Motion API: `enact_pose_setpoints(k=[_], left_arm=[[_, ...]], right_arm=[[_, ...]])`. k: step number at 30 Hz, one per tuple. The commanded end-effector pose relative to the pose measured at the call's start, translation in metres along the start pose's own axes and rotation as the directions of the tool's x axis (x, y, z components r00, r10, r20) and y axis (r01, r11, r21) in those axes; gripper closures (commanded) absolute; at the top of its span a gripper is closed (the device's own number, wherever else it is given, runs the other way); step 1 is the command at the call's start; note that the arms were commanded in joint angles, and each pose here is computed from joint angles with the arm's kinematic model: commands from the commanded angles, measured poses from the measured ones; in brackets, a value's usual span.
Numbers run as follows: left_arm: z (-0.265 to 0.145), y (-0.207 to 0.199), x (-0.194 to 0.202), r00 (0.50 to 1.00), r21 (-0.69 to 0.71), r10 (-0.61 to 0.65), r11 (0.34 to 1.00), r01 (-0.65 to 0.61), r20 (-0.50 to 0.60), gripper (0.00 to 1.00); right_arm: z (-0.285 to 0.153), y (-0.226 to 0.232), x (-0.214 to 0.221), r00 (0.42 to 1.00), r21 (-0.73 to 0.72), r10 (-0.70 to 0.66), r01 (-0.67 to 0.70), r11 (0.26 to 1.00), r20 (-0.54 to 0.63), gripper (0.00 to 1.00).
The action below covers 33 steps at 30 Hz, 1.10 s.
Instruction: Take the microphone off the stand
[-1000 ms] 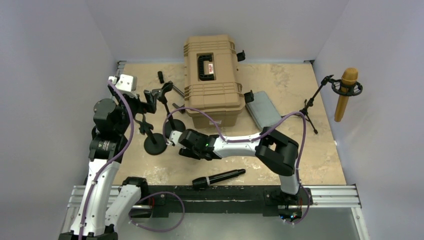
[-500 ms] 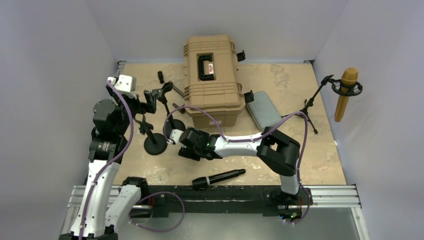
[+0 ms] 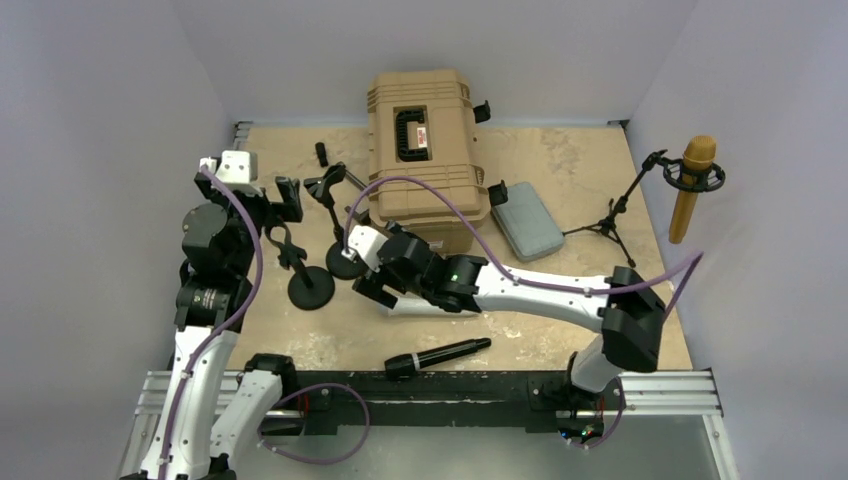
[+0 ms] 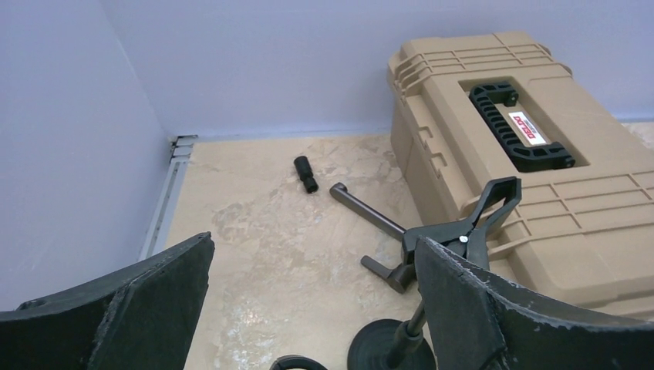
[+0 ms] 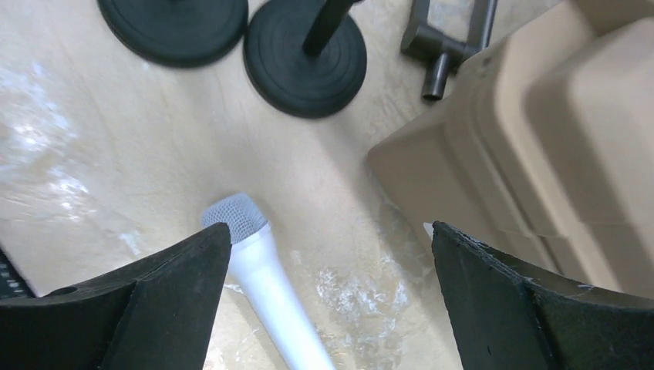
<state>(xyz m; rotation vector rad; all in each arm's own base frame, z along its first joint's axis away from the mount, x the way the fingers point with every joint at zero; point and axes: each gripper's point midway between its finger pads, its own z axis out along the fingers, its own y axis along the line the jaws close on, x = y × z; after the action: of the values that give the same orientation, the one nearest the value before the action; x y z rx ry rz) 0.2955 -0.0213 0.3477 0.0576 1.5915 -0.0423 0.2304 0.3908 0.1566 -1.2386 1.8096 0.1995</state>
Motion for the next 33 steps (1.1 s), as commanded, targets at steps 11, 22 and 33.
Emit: enact_pose_setpoints(k=[11, 22, 33], left_arm=[[-0.02, 0.063, -0.017, 0.977, -0.387, -0.184, 0.898, 0.212, 0.107, 0.0], [-0.016, 0.04, -0.019, 0.984, -0.255, -0.16, 0.951, 0.174, 0.073, 0.0], [-0.018, 0.034, -0.022, 0.986, -0.215, -0.154, 0.962, 0.165, 0.069, 0.02]], right_arm=[[-0.077, -0.041, -0.164, 0.713, -0.365, 0.618, -0.507, 0.781, 0.331, 0.01], [-0.072, -0.093, -0.235, 0.539, -0.519, 0.765, -0.568, 0.639, 0.353, 0.24], [-0.032, -0.088, -0.227, 0.349, -0.538, 0.913, -0.738, 0.407, 0.211, 0.26]])
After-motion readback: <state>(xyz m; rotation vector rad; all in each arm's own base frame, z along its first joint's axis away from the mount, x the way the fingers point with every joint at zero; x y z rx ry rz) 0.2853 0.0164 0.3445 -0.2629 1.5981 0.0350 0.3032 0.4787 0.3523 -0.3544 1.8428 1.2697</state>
